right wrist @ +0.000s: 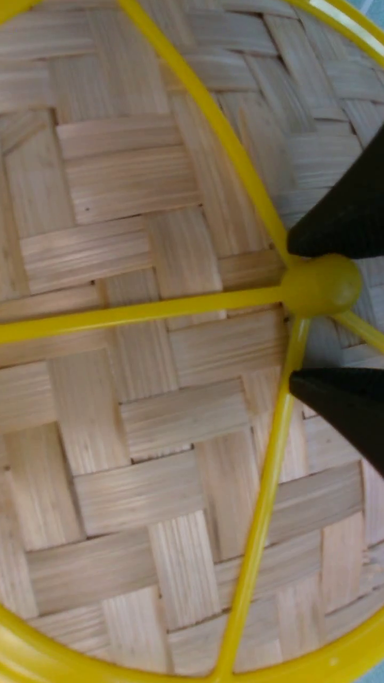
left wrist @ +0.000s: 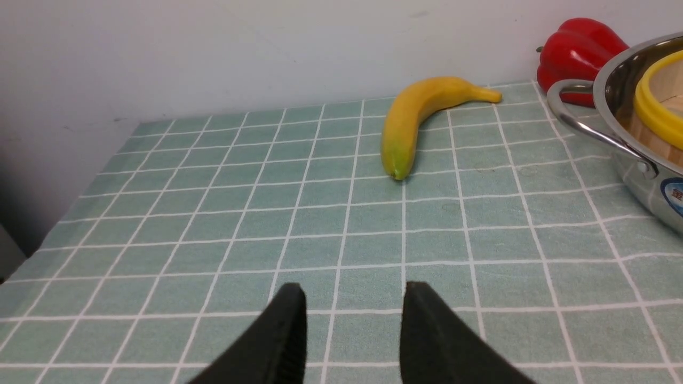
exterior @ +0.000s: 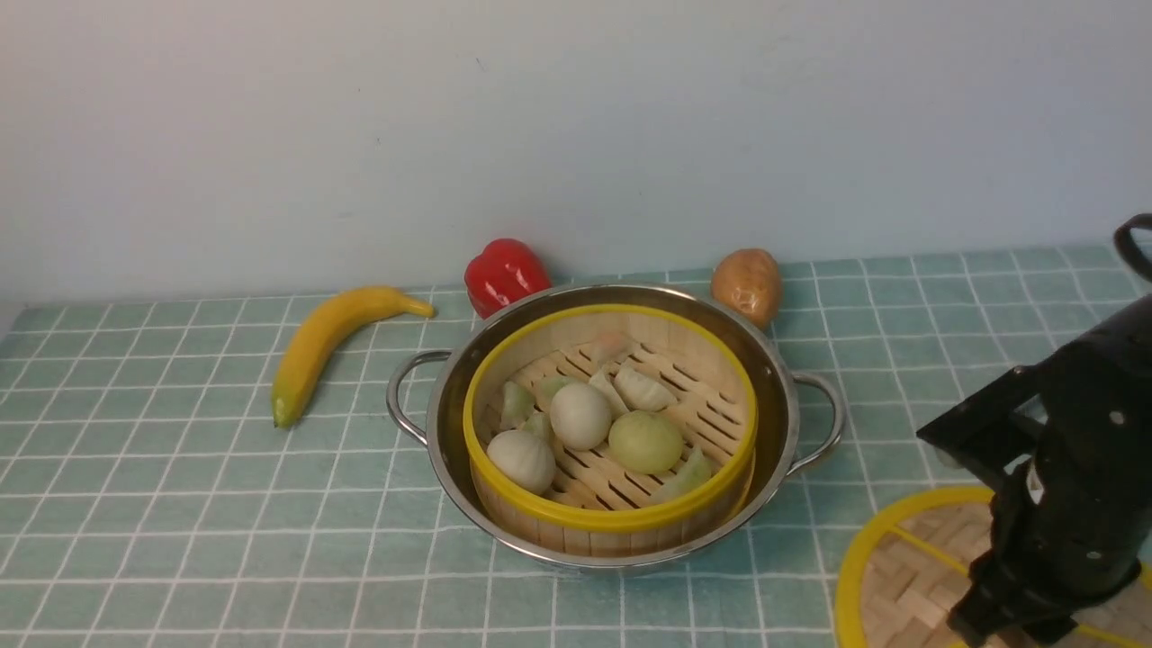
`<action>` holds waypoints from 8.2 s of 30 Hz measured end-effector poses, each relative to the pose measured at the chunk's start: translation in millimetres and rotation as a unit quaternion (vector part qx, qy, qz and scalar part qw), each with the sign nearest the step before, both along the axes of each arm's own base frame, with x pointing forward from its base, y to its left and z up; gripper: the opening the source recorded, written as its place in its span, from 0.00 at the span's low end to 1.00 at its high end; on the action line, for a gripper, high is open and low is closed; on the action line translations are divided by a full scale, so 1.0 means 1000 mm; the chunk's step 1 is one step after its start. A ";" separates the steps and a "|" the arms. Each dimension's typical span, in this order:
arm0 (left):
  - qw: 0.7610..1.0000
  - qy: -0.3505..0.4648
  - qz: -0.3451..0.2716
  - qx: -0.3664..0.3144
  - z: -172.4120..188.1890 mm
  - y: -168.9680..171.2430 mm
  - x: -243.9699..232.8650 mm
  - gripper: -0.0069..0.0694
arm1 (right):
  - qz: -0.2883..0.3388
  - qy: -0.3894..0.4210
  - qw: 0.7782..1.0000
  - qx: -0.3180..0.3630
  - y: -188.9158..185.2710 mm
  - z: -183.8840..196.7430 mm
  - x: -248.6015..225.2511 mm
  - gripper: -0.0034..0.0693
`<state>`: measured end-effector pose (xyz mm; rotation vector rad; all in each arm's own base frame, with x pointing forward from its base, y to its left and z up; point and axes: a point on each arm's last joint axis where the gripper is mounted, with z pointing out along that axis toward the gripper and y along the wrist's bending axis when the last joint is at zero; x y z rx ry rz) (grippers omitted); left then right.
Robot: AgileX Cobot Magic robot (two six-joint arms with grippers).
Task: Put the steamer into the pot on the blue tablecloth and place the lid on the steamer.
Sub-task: 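Move the gripper down to the bamboo steamer lid and grasp its center knob, then place the bamboo steamer lid onto the steamer basket in the pot with the right gripper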
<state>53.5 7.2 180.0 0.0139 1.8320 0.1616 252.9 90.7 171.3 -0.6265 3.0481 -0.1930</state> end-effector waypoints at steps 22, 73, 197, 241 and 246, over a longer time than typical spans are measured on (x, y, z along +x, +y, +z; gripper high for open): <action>1.000 0.000 0.000 0.000 0.000 0.000 0.000 0.41 | -0.018 -0.068 0.996 -0.057 -0.018 0.043 -0.009 0.25; 1.000 0.000 0.000 0.000 0.000 0.000 0.000 0.41 | 0.303 -0.141 0.934 0.128 0.173 0.100 0.124 0.25; 1.000 -0.001 0.000 0.000 0.000 0.000 0.000 0.41 | 0.275 -0.170 0.937 0.133 0.188 0.100 0.122 0.25; 1.000 -0.001 0.000 0.000 0.000 0.000 0.000 0.41 | 0.287 -0.148 0.936 0.141 0.192 0.090 0.121 0.25; 1.000 -0.001 0.000 0.000 0.000 0.000 0.000 0.41 | 0.286 -0.151 0.935 0.143 0.192 0.090 0.121 0.25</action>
